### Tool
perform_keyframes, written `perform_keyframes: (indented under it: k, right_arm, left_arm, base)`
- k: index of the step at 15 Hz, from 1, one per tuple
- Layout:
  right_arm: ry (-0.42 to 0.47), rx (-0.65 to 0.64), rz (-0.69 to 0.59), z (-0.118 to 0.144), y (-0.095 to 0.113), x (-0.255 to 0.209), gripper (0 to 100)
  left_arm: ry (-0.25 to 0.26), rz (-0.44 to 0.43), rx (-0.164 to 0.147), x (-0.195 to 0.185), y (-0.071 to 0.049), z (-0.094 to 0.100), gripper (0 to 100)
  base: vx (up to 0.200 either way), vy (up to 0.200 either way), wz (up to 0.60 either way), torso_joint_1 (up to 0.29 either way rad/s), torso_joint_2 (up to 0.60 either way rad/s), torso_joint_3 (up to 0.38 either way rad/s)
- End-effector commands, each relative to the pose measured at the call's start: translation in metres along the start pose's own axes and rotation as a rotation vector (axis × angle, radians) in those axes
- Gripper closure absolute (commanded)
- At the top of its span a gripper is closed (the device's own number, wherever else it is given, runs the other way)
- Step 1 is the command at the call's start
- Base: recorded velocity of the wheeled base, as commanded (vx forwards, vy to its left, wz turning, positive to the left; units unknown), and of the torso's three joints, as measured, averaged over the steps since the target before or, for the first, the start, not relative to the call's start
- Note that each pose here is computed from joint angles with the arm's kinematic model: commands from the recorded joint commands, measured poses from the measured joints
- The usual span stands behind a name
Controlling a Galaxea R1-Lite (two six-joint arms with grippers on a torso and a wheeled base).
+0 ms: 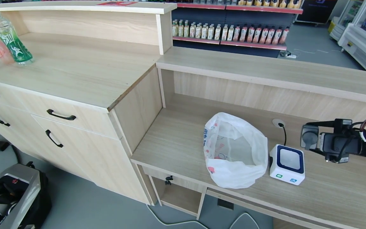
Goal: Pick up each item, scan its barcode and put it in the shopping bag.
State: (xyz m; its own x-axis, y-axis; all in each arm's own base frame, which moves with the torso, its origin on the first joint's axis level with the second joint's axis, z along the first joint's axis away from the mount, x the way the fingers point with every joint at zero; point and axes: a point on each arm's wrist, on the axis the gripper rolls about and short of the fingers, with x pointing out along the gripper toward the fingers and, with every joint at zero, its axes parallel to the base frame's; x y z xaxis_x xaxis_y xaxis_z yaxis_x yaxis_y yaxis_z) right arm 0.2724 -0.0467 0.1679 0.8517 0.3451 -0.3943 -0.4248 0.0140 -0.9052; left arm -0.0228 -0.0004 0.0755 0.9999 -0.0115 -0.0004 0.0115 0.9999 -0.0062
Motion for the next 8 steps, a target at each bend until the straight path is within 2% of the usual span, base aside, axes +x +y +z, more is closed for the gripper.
perform_keyframes:
  k: [1,6,8]
  right_arm:
    - [0.0,-0.008,0.022,-0.01,0.005,0.005,100]
    - [-0.118,-0.087,0.02,-0.018,0.005,0.021,100]
    - [-0.177,-0.171,0.004,-0.019,0.004,0.024,100]
  left_arm:
    - [0.0,0.001,-0.001,0.0,0.0,0.0,0]
    - [0.0,0.001,-0.001,0.0,0.0,0.0,0]
    - [0.0,0.001,-0.001,0.0,0.0,0.0,0]
  base:
    - [0.0,0.0,0.0,0.0,0.0,0.0]
    - [0.0,0.0,0.0,0.0,0.0,0.0]
    - [0.0,0.0,0.0,0.0,0.0,0.0]
